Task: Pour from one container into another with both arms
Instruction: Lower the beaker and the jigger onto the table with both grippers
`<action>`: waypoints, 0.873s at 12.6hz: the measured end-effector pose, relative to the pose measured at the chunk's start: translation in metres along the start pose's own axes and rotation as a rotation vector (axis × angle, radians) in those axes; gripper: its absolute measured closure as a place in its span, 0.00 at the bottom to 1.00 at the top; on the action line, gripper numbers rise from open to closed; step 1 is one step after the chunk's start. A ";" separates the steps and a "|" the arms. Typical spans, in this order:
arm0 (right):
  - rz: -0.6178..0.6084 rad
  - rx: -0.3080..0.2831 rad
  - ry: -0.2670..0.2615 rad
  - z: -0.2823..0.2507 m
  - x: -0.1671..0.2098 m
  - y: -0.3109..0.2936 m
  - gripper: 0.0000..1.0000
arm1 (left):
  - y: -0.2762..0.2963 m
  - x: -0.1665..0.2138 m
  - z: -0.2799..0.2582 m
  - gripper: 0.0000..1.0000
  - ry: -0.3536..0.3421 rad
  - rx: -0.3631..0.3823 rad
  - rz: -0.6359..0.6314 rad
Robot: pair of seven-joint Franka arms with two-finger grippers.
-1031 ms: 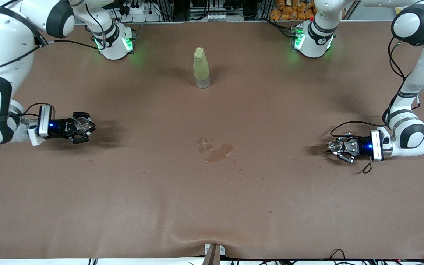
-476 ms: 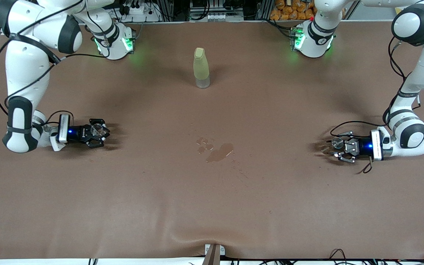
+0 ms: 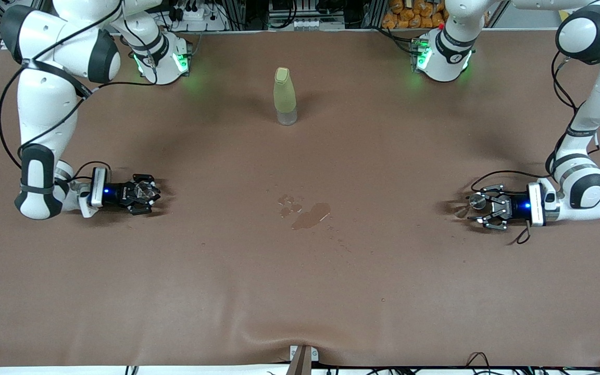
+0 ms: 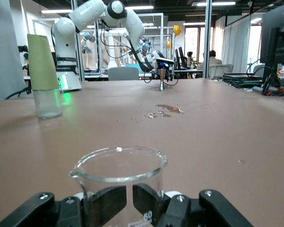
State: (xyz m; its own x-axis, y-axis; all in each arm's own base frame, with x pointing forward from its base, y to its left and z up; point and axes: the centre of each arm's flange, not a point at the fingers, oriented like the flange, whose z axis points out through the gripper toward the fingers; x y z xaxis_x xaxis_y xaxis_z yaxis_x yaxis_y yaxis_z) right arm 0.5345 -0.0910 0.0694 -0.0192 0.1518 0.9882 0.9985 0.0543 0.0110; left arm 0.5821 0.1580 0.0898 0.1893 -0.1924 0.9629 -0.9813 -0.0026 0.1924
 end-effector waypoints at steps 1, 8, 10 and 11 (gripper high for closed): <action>-0.002 -0.006 -0.011 -0.001 -0.003 0.001 0.85 | 0.002 -0.001 -0.006 0.31 0.003 0.006 -0.001; -0.034 -0.027 -0.102 -0.005 -0.009 0.016 0.85 | 0.005 0.013 -0.043 0.32 -0.081 -0.052 -0.097; -0.047 -0.031 -0.127 -0.008 -0.008 0.023 0.85 | 0.001 0.033 -0.066 0.32 -0.157 -0.064 -0.127; -0.048 -0.032 -0.130 -0.008 -0.008 0.024 0.85 | 0.002 0.041 -0.078 0.32 -0.185 -0.058 -0.135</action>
State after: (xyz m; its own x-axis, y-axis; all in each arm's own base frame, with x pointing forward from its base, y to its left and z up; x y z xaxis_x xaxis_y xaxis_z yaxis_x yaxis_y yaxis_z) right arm 0.5588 -0.0992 0.0630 -0.0712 0.2766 0.9584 0.9974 0.0333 0.0645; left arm 0.5902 0.2269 0.1440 0.3043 -0.3711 0.8773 -0.9427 0.0151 0.3333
